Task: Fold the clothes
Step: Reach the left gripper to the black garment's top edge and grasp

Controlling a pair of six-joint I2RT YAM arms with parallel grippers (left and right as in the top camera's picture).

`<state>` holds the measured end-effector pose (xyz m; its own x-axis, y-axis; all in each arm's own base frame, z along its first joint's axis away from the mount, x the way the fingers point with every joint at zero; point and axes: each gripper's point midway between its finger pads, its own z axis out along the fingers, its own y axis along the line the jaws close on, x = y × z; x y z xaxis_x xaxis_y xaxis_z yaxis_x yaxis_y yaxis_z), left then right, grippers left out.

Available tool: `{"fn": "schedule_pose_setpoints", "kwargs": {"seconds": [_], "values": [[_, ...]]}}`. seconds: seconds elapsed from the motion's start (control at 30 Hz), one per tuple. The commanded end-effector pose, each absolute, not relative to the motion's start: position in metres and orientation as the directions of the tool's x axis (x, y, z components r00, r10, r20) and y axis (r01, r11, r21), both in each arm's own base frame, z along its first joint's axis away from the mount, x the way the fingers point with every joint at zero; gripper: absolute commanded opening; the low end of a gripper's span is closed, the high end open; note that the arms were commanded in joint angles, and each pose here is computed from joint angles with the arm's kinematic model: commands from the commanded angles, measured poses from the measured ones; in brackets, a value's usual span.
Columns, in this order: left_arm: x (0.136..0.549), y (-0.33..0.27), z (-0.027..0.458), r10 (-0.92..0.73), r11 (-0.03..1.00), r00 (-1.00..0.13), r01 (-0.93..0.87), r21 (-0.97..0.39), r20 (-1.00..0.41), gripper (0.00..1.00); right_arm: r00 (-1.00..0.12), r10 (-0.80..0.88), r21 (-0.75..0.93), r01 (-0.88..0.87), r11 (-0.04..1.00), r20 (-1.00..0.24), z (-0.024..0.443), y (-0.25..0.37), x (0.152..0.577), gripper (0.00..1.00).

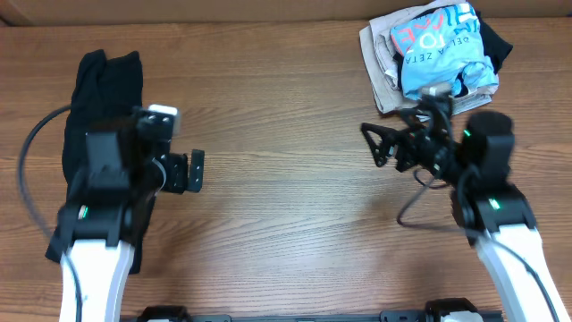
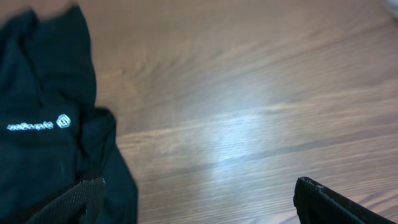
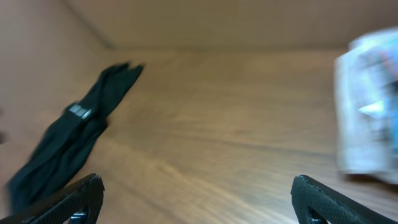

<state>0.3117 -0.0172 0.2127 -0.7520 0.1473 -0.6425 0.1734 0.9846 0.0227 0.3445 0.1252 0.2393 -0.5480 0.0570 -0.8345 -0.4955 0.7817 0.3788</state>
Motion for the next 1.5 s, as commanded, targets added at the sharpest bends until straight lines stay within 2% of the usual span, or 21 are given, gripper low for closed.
{"fn": "schedule_pose_setpoints", "kwargs": {"seconds": [0.0, 0.13, 0.27, 0.4, 0.47, 0.6, 0.83, 1.0, 1.17, 1.37, 1.47], "values": [[0.328, 0.004, 0.189, 0.193, 0.981, -0.798, 0.146, 0.127, -0.571, 1.0, -0.6, 0.038, 0.476, -0.593, 0.649, -0.799, 0.23, 0.152, 0.344, 0.97], [0.344, 0.051, 0.16, 0.085, 0.977, -0.857, -0.029, 0.213, -0.508, 1.0, -0.668, 0.027, 0.538, -0.574, 0.617, -0.744, 0.2, 0.158, 0.352, 0.85], [0.35, 0.11, 0.141, -0.087, 0.94, -0.861, -0.238, 0.245, -0.501, 1.0, -0.713, 0.017, 0.568, -0.543, 0.619, -0.701, 0.176, 0.162, 0.357, 0.82], [0.346, 0.154, 0.117, -0.183, 0.91, -0.864, -0.329, 0.251, -0.469, 0.9, -0.716, 0.007, 0.569, -0.549, 0.613, -0.698, 0.17, 0.167, 0.36, 0.8], [0.341, 0.167, 0.103, -0.167, 0.912, -0.891, -0.302, 0.277, -0.421, 0.79, -0.712, 0.001, 0.565, -0.556, 0.61, -0.702, 0.17, 0.17, 0.36, 0.77], [0.332, 0.178, 0.08, -0.067, 0.927, -0.949, -0.173, 0.333, -0.309, 0.64, -0.707, -0.009, 0.56, -0.567, 0.604, -0.707, 0.17, 0.176, 0.358, 0.75], [0.335, 0.184, 0.069, -0.018, 0.93, -0.96, -0.118, 0.347, -0.28, 0.56, -0.706, -0.012, 0.548, -0.56, 0.621, -0.708, 0.168, 0.176, 0.36, 0.74], [0.338, 0.183, 0.056, -0.001, 0.938, -0.965, -0.092, 0.335, -0.26, 0.42, -0.705, -0.011, 0.541, -0.553, 0.634, -0.709, 0.166, 0.174, 0.362, 0.74], [0.336, 0.176, 0.034, 0.008, 0.952, -0.978, -0.057, 0.3, -0.21, 0.45, -0.705, -0.01, 0.537, -0.55, 0.639, -0.709, 0.166, 0.173, 0.362, 0.74], [0.341, 0.168, 0.032, 0.03, 0.955, -0.977, -0.034, 0.294, -0.212, 0.54, -0.704, -0.01, 0.536, -0.549, 0.642, -0.71, 0.166, 0.173, 0.363, 0.74], [0.344, 0.161, 0.031, 0.037, 0.964, -0.974, -0.024, 0.264, -0.224, 0.56, -0.704, -0.01, 0.536, -0.549, 0.642, -0.71, 0.166, 0.173, 0.363, 0.74]]}}
